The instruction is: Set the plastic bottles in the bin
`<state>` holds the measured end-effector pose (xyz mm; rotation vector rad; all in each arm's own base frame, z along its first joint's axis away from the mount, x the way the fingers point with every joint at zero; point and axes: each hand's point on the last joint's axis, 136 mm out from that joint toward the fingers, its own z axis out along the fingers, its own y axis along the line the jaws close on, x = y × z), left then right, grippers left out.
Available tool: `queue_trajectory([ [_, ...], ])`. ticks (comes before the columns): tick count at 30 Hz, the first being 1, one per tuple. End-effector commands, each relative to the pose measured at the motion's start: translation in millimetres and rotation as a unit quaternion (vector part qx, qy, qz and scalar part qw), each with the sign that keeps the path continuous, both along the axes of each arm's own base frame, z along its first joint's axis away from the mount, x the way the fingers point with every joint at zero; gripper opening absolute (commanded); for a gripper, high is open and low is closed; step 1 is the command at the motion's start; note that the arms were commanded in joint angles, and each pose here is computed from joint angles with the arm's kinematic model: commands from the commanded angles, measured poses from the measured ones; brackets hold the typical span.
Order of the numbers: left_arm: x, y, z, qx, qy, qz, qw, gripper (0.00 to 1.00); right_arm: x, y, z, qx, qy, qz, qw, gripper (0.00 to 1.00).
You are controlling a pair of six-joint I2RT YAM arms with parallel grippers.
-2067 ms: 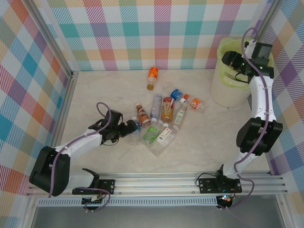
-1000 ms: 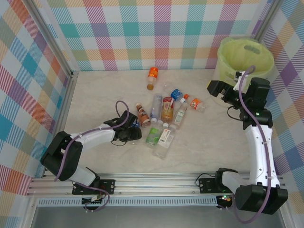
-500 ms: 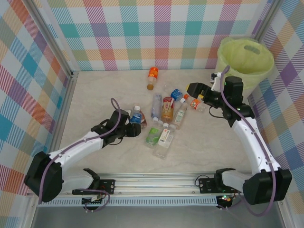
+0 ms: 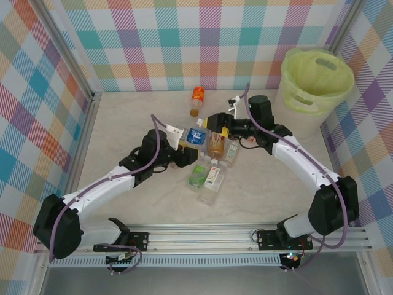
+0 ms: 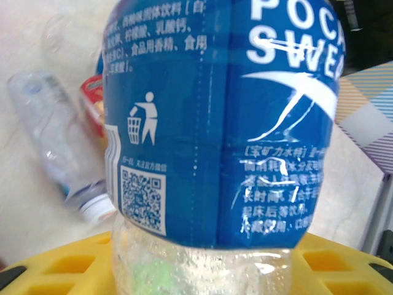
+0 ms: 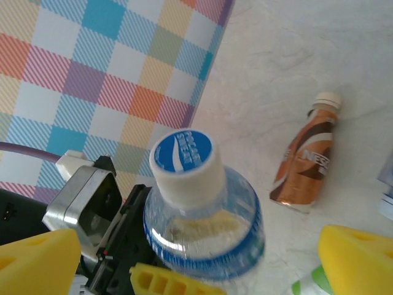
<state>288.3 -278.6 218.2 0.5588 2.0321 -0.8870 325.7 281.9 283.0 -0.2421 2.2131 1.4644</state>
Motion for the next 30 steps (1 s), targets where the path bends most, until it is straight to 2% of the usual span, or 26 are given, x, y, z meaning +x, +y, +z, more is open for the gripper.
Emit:
queue_trajectory([
  [1,-3.3,-17.4,31.6,-0.022,-0.056,-0.044,0.997,0.46,11.9,10.1,22.4,0.019,-0.025,0.001,1.0,0.94],
  [5,-5.2,-18.4,32.1,-0.018,-0.057,-0.049,0.997,0.46,18.4,13.5,27.0,0.006,-0.048,-0.01,0.999,0.81],
  [9,-7.1,-20.4,32.2,-0.021,-0.052,-0.054,0.997,0.46,22.9,14.3,27.2,-0.002,-0.062,-0.018,0.998,0.6],
  [15,-2.8,-24.3,32.0,-0.024,-0.04,-0.05,0.998,0.47,15.0,18.6,25.8,-0.002,-0.067,0.002,0.998,0.5],
  [22,2.6,-22.8,28.4,-0.02,-0.026,-0.032,0.999,0.5,13.1,16.6,25.9,-0.018,-0.081,-0.004,0.997,0.29],
  [26,7.7,-20.1,22.7,-0.018,-0.006,-0.01,1.0,0.63,15.6,11.4,29.9,-0.032,-0.098,-0.019,0.995,0.19],
  [30,12.6,-9.2,26.7,-0.035,-0.004,0.032,0.999,0.88,21.7,-3.6,37.9,-0.067,-0.13,-0.048,0.988,0.11],
])
